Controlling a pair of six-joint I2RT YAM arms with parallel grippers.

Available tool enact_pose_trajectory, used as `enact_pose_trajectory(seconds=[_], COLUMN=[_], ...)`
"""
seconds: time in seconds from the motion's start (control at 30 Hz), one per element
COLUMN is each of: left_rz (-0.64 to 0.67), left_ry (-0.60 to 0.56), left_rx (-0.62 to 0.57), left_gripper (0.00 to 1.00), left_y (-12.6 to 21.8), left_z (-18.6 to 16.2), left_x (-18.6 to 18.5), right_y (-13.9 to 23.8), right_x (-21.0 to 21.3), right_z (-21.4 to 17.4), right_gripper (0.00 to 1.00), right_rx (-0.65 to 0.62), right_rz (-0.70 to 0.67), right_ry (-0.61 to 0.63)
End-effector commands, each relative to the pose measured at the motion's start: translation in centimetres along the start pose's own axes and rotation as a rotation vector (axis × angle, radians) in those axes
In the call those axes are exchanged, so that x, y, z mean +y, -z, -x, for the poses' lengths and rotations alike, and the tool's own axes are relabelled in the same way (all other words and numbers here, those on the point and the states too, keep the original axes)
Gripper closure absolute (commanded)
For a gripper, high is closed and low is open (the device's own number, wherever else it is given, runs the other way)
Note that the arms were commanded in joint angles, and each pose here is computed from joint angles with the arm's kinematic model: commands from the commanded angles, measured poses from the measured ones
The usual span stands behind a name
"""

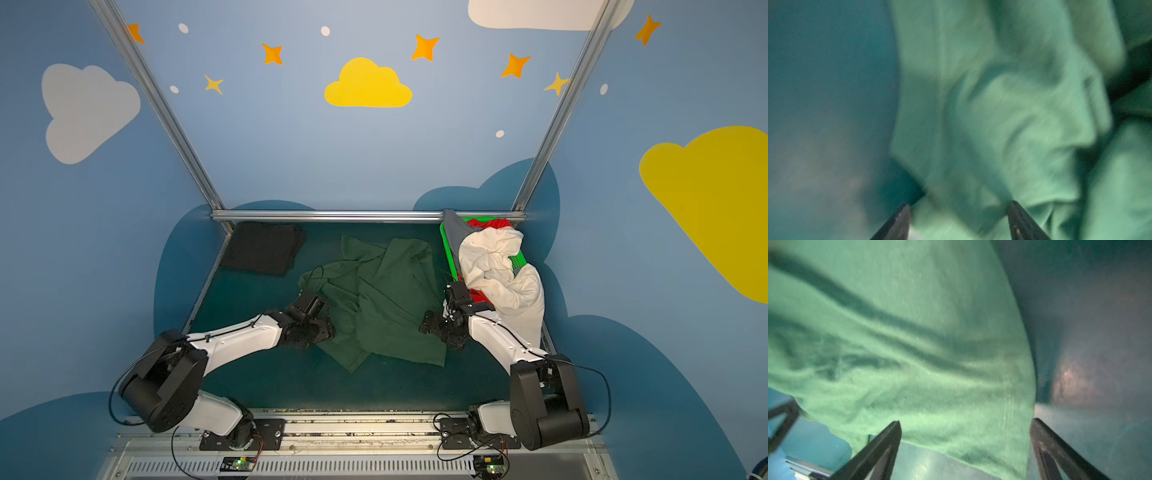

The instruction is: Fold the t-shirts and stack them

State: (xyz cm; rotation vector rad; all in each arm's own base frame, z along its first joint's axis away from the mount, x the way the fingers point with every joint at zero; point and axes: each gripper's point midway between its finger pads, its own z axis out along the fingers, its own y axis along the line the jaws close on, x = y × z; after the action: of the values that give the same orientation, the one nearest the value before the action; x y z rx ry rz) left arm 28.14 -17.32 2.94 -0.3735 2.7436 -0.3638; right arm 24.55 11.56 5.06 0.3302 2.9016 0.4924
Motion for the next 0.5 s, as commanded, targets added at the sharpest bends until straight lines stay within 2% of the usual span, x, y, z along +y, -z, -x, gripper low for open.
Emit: enact_pose_trajectory(seconds=[0.0,0.1,0.27,0.37,0.43,0.47], left_rz=[0.058,0.146,0.168,0.190,0.207,0.210], left_ry=[-0.005,-0.017,-0.034,-0.047,-0.043,-0.034], left_rx=[-0.016,-0.017,0.014,0.030,0.027,0.025], left_gripper=[0.31,0.30,0.31,0.50,0.72,0.83], left_y=[-1.2,-2.3,-4.0,-4.7,-4.6,-4.4], left_z=[1.0,1.3,1.2,1.4,1.7,1.9], left_x=[0.1,1.2,1.0,1.0,1.5,1.8], right_y=[-0.7,-1.8,-3.5,-4.4,-4.8,-4.8], right_x=[-1.8,-2.3,-2.2,-1.9,-1.5,-1.4], right_z=[-2.1,-2.9,-3.9,-3.9,-3.8,-3.7], right_gripper=[0.05,0.05,0.06,0.14,0.37,0.58], right_rx=[0.059,0.103,0.128,0.147,0.153,0.154], right_rz=[-0.100,-0.147,-0.173,-0.175,-0.164,-0.168], right_ry=[0.010,0.003,-0.011,-0.022,-0.016,-0.014])
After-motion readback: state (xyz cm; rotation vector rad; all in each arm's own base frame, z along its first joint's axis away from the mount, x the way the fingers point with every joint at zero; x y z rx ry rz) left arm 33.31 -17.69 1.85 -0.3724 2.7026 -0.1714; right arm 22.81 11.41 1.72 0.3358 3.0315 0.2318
